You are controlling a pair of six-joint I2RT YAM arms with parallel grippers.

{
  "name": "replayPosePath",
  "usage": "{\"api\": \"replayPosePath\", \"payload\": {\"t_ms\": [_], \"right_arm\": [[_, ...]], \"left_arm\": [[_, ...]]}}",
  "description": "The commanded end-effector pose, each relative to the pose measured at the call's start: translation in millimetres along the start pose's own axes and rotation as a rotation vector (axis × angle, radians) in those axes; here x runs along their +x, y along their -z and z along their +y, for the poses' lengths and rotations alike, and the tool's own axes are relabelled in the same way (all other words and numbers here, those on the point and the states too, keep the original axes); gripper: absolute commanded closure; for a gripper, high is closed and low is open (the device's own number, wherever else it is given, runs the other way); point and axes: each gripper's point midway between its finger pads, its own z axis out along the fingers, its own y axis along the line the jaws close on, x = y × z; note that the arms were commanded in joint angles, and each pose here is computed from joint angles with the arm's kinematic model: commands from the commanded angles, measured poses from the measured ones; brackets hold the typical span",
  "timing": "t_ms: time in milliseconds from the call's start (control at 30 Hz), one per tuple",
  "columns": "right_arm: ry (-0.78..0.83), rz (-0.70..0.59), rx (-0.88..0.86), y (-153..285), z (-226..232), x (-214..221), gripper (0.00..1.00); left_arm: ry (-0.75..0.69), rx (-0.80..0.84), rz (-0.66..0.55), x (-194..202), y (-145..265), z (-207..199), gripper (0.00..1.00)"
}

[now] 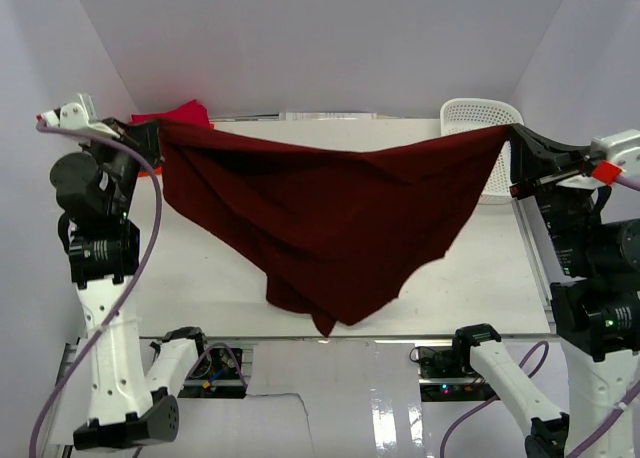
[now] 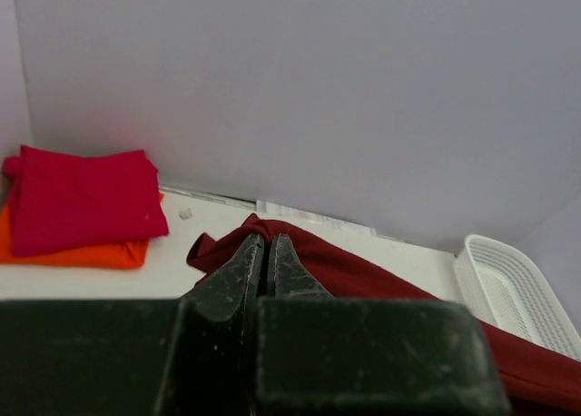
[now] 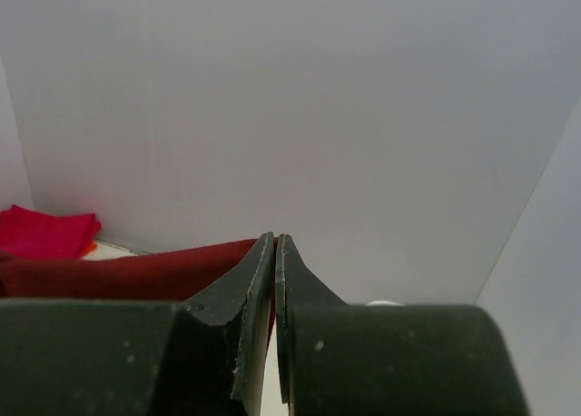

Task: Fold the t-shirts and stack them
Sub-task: Flatten out the tshirt

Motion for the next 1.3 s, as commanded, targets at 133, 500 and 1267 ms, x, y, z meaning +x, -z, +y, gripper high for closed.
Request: {"api": "replayPosePath", "payload": {"t_ms": [133, 500, 1267], "right_arm": [[0.082, -0.019, 0.142, -15, -30, 3, 0.92], [0.097, 0.217, 0.163, -89, -42, 94, 0.92], [0.068, 0.098, 0.072, -55, -22, 38, 0.92]], "left_arm": [[-0.085, -0.064, 0.03, 12, -60, 33, 1.0], [0.019, 0.112, 0.241, 66, -140, 37, 1.0], [-0.073, 0.203, 0.1, 24, -47, -14, 1.0]]}}
